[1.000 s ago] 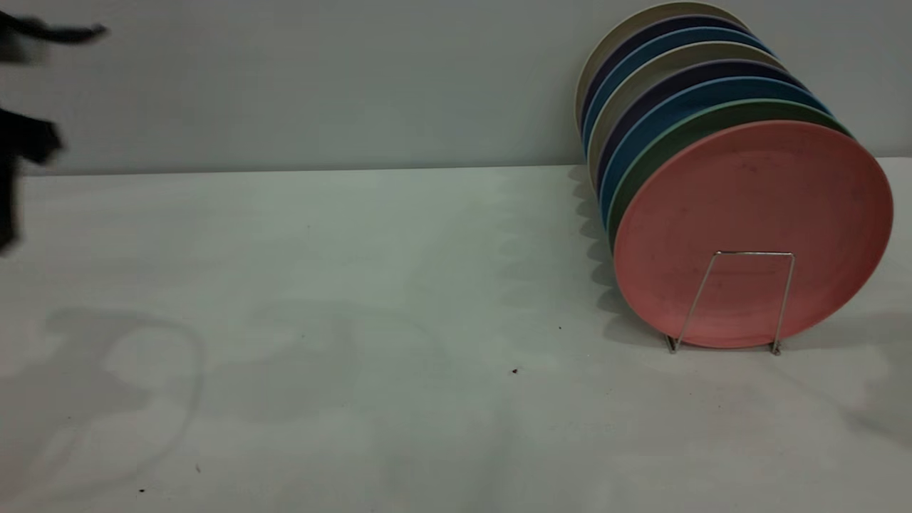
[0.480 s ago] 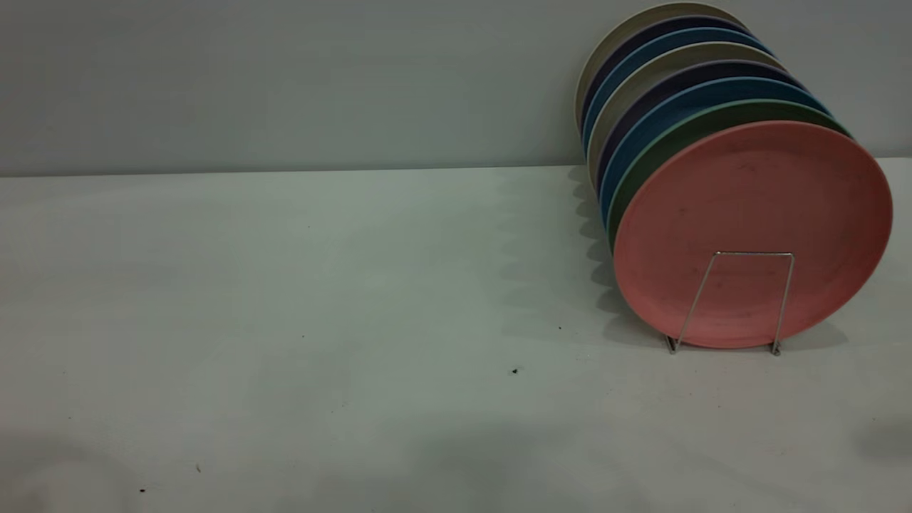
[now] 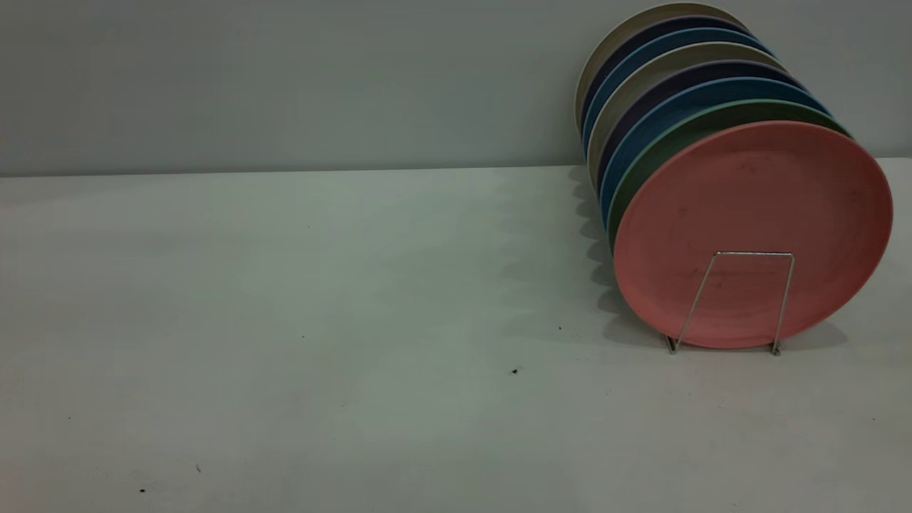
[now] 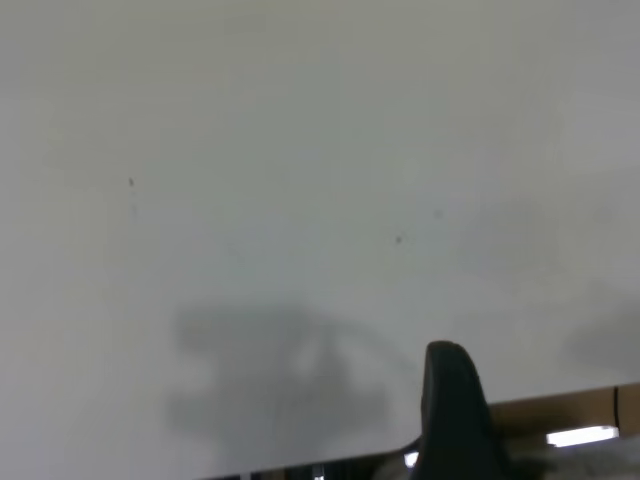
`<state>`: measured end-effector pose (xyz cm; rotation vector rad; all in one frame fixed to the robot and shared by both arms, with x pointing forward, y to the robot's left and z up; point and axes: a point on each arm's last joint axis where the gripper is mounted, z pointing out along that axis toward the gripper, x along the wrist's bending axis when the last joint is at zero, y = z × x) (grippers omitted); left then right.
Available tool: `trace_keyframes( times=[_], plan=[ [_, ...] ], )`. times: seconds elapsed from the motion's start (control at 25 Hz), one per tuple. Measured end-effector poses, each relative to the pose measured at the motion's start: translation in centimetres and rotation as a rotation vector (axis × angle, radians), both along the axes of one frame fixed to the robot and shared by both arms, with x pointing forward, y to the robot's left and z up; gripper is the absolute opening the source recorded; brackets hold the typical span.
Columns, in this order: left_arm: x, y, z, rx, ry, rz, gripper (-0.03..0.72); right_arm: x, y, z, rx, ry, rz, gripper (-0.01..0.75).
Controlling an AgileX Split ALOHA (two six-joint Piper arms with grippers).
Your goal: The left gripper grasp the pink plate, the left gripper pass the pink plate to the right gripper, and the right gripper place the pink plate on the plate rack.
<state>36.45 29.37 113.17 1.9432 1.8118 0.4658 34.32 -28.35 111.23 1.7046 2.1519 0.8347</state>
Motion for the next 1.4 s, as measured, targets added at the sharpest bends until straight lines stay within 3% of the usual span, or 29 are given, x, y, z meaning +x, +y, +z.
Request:
trace_keyframes(
  times=[0.2,0.4,0.72,1.08,1.4],
  plan=[
    [-3.9,-0.1,1.2,-0.003,-0.085,-0.003,0.484,-3.7,1.1,-1.3,0.019,-0.085,0.035,0.408],
    [-6.8,-0.1,0.9,-0.016,-0.163,0.012,0.484,-6.3,1.2,-1.9,-0.05,-0.167,0.105,0.408],
    [-12.3,0.0,-3.2,-0.017,-0.281,0.034,0.484,-8.7,0.7,-3.4,-0.123,-0.238,0.099,0.408],
    [-15.8,0.7,-5.2,0.051,-0.439,0.074,0.484,-9.4,0.3,-6.2,-0.12,-0.322,0.032,0.409],
    [-14.9,0.9,-7.2,0.068,-0.371,0.079,0.484,-9.6,0.3,-6.5,-0.119,-0.342,0.028,0.409]
  ],
)
